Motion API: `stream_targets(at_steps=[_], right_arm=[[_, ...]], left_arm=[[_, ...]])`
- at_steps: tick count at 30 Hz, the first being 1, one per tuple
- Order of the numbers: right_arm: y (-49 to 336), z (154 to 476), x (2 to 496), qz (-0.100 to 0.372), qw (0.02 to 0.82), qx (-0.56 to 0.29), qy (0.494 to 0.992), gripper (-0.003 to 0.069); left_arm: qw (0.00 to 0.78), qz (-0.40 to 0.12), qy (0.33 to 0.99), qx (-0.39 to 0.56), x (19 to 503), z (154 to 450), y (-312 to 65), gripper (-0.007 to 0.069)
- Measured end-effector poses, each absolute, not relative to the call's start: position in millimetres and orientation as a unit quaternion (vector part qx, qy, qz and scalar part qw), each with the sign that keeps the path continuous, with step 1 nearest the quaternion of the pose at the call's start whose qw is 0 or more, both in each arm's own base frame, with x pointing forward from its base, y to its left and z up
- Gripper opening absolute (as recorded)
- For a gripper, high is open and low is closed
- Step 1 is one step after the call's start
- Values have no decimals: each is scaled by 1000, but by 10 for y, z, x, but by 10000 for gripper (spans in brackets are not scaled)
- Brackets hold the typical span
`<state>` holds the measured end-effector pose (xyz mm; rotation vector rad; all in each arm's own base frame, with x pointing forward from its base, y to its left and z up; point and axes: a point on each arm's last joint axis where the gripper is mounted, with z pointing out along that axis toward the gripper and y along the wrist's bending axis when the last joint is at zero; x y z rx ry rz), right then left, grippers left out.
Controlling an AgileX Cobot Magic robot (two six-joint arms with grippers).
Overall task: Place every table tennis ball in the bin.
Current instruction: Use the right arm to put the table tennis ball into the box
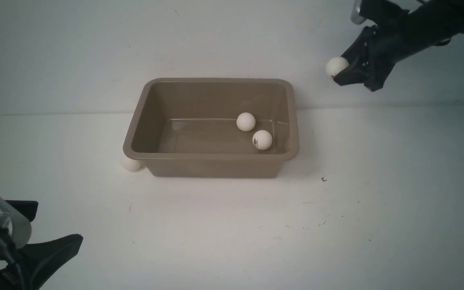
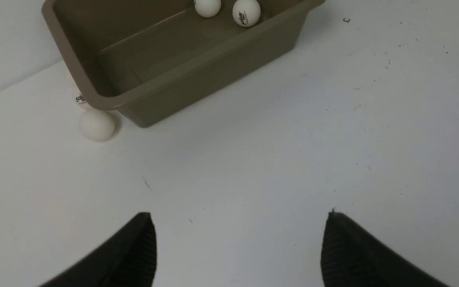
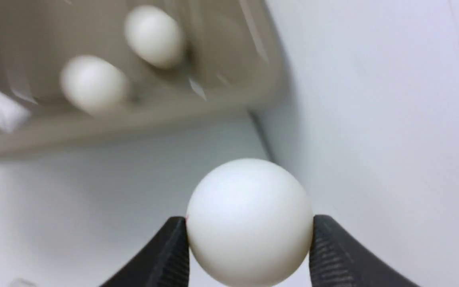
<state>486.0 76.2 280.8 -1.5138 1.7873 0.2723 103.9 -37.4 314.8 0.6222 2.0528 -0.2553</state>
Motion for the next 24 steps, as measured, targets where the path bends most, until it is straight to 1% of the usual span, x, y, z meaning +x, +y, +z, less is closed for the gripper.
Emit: stream_targets(at_steps=[1, 2, 3, 7, 8, 13, 17, 19, 20, 22, 23, 24], right_arm=[[856, 2833, 4837, 126, 391, -596, 690, 353], [857, 2833, 4835, 126, 390, -597, 689, 353], [1069, 2859, 4791, 156, 401, -605, 670, 353], [1508, 2787, 4702, 194, 397, -628, 641, 353], [1652, 2725, 4673, 204, 389, -636, 634, 353], [2002, 2415, 4637, 230, 361, -649, 629, 353], [2136, 2154, 4684, 231, 352, -642, 641, 353], [2151, 2094, 4704, 234, 352, -633, 649, 364], [2155, 2083, 4714, 238, 352, -622, 657, 389], [2159, 2112, 4728, 242, 358, -607, 667, 482], [2157, 2172, 4733, 238, 368, -598, 671, 547], [2157, 2172, 4733, 238, 368, -598, 671, 556]], left_arm=[[471, -104, 838, 254, 1039, 3148, -374, 499], [471, -104, 838, 254, 1039, 3148, -373, 499], [471, -104, 838, 254, 1039, 3148, -373, 499], [471, -103, 838, 254, 1039, 3147, -373, 499], [471, -103, 838, 254, 1039, 3147, -373, 499], [471, -103, 838, 254, 1039, 3147, -373, 499], [472, -103, 838, 254, 1040, 3149, -372, 499], [473, -102, 838, 253, 1042, 3151, -371, 499], [475, -101, 837, 252, 1044, 3153, -369, 499], [477, -100, 836, 251, 1048, 3157, -367, 499], [479, -99, 836, 250, 1051, 3159, -366, 499], [479, -99, 836, 250, 1051, 3159, -366, 499]])
